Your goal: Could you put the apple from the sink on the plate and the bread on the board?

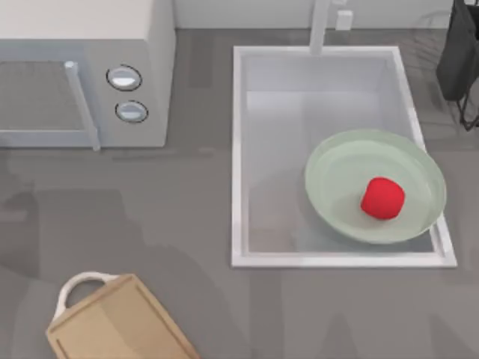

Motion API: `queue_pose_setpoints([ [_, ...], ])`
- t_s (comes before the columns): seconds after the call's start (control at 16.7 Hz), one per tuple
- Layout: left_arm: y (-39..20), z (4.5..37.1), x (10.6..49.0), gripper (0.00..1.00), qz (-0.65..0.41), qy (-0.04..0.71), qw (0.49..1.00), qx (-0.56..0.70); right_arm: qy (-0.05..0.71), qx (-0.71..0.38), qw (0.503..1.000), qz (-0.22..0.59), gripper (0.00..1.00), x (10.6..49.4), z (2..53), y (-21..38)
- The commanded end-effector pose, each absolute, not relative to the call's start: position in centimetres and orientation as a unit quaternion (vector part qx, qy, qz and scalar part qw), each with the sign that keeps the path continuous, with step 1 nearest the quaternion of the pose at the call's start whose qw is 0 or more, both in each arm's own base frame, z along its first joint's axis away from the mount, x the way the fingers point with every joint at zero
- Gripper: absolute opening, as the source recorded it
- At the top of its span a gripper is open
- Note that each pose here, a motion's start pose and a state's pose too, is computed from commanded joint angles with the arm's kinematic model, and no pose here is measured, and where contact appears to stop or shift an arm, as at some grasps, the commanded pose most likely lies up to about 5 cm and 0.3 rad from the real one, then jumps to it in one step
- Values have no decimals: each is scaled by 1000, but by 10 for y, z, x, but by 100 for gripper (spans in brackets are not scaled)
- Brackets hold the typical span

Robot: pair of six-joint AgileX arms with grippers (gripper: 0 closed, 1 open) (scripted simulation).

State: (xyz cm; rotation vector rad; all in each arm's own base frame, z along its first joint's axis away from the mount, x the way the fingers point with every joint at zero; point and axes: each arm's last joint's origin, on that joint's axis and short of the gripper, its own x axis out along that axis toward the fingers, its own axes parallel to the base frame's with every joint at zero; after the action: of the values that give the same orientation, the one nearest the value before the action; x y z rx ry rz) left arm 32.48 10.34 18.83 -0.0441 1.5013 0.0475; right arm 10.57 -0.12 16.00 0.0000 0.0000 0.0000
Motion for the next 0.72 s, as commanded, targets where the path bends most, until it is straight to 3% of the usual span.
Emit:
queue_pose_setpoints([
  [0.24,96,213,328,0,22,692,722,-19,0,0,1000,0,100,106,160,-1],
  [0.72,93,214,329,0,21,704,709,-21,0,0,1000,0,100,106,160,-1],
])
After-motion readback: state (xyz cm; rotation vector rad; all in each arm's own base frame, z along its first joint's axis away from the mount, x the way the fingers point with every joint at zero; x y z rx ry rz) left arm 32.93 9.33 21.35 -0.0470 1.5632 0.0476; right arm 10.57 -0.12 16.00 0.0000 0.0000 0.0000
